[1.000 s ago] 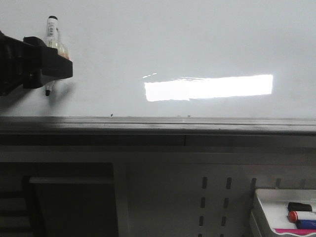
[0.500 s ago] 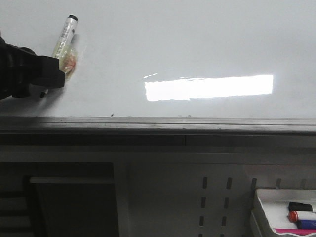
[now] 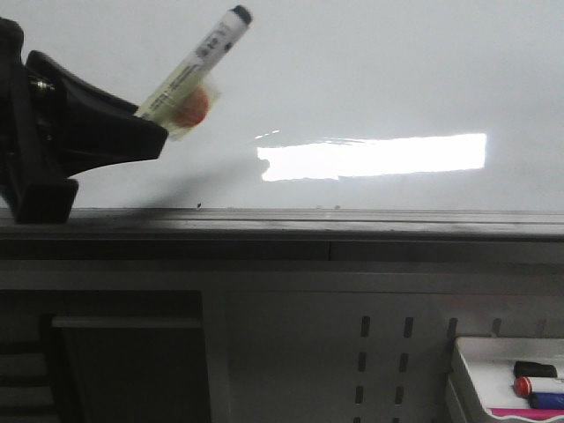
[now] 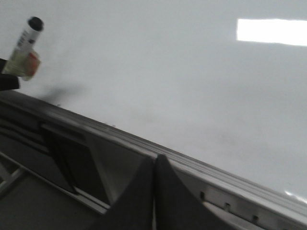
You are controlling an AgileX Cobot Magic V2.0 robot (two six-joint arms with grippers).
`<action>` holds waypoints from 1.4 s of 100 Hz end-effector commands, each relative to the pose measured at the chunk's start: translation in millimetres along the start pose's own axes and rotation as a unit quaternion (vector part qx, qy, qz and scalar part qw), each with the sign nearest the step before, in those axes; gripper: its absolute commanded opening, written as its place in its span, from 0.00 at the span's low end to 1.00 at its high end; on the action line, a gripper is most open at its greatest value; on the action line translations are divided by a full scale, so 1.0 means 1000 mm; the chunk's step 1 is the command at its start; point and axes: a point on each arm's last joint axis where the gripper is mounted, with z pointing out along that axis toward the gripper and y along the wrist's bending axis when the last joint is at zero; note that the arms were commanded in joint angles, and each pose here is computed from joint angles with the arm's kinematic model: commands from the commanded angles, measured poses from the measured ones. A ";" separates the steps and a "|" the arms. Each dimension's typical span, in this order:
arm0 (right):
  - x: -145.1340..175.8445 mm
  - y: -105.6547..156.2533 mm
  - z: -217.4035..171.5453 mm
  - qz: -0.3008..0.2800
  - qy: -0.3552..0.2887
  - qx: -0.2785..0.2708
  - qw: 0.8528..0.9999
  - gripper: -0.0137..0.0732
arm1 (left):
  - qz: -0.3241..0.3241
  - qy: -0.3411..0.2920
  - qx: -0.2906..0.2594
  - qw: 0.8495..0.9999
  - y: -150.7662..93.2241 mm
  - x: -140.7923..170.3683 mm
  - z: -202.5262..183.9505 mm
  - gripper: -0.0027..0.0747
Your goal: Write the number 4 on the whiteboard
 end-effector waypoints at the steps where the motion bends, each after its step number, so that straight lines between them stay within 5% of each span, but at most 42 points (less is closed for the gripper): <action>1: -0.025 0.007 0.007 -0.024 -0.042 -0.032 0.998 0.08 | 0.058 -0.085 0.047 0.994 -0.007 -0.023 -0.005 0.01; 13: -0.035 0.024 0.024 -0.040 -0.014 -0.089 0.995 0.15 | 0.080 -0.092 0.067 0.990 -0.011 -0.023 -0.005 0.01; 29: -0.050 0.051 0.046 -0.062 0.007 -0.156 0.986 0.56 | 0.113 -0.094 0.096 0.984 -0.017 -0.023 -0.006 0.01; 36: -0.057 0.062 0.053 -0.069 0.012 -0.175 0.982 0.63 | 0.124 -0.099 0.108 0.981 -0.019 -0.023 -0.007 0.01; 81: -0.079 0.091 0.101 -0.079 0.016 -0.192 0.978 0.53 | 0.123 -0.131 0.122 0.976 -0.023 -0.028 -0.009 0.01; 95: -0.079 0.091 0.102 -0.080 0.023 -0.192 0.978 0.37 | 0.123 -0.131 0.122 0.976 -0.023 -0.028 -0.009 0.01; 109: -0.075 0.091 0.102 -0.084 0.041 -0.193 0.977 0.07 | 0.121 -0.131 0.121 0.977 -0.022 -0.028 -0.009 0.01; 115: -0.074 0.091 0.102 -0.085 0.045 -0.194 0.976 0.08 | 0.118 -0.131 0.117 0.977 -0.021 -0.028 -0.009 0.02; 140: -0.076 0.091 0.102 -0.086 0.042 -0.193 0.976 0.08 | 0.071 -0.129 0.064 0.987 -0.010 -0.031 -0.009 0.51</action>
